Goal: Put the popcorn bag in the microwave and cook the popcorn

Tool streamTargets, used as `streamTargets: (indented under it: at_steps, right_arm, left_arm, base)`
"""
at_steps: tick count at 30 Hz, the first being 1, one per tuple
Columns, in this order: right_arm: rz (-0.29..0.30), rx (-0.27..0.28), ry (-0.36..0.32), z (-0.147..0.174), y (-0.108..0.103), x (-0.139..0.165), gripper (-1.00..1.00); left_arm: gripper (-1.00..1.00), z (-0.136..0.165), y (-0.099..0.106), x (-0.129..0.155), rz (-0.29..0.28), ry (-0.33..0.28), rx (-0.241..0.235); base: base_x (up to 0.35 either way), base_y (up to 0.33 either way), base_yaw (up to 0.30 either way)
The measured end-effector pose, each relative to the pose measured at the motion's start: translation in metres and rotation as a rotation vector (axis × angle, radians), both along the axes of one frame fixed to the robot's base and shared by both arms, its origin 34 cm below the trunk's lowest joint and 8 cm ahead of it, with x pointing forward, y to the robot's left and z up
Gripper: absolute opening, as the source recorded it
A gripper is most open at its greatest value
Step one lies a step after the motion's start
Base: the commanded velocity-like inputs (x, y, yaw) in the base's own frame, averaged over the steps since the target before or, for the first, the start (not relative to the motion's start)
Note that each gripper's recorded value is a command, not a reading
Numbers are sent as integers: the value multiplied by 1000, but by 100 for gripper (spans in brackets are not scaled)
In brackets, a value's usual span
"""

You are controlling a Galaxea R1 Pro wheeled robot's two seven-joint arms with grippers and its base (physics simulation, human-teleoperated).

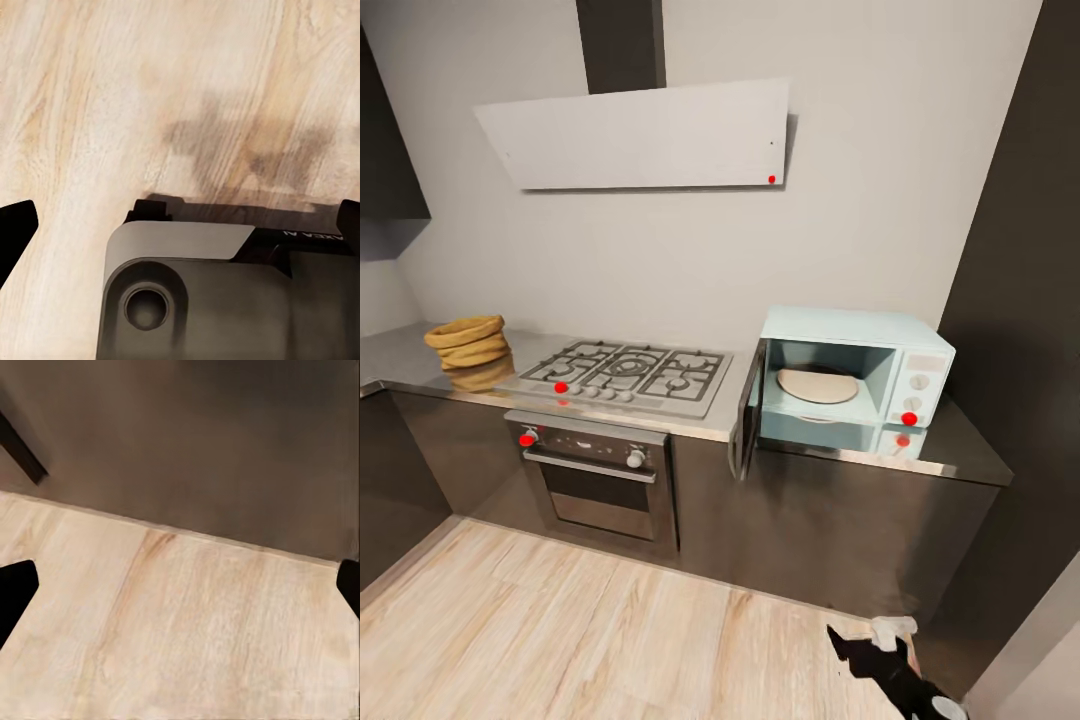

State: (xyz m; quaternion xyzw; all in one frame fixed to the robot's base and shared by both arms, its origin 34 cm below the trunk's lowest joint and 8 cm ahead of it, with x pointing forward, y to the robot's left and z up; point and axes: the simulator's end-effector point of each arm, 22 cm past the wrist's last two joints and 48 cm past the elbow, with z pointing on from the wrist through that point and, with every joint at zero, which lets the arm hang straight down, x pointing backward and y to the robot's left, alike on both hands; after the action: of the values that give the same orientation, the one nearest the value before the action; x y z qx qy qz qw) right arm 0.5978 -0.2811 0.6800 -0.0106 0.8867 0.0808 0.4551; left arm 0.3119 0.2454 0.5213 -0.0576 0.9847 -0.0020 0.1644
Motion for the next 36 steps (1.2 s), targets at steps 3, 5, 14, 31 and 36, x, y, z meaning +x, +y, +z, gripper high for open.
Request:
streamTargets:
  at_steps: [3, 5, 14, 31, 36]
  right_arm:
    - [-23, -7, 70, -38, 8, -40, 100]
    - [20, -14, 147, -62, 23, -71, 100]
    - [109, 6, 190, -75, 73, -92, 100]
    - [110, 6, 192, -63, 74, -95, 100]
    - [111, 6, 192, -56, 73, -95, 100]
  left_arm:
    - [100, 0, 0, 2, -6, -2, 1]
    - [100, 1, -4, 6, -17, -8, -3]
    - [100, 1, 1, 5, 7, -6, 1]
    - [100, 14, -1, 7, 36, -7, -8]
    - [100, 20, 0, 6, 39, -3, -9]
  base:
    - [0, 0, 0]
    - [0, 0, 0]
    - [-107, 266, 163]
    - [-25, 60, 252]
    - [0, 0, 17]
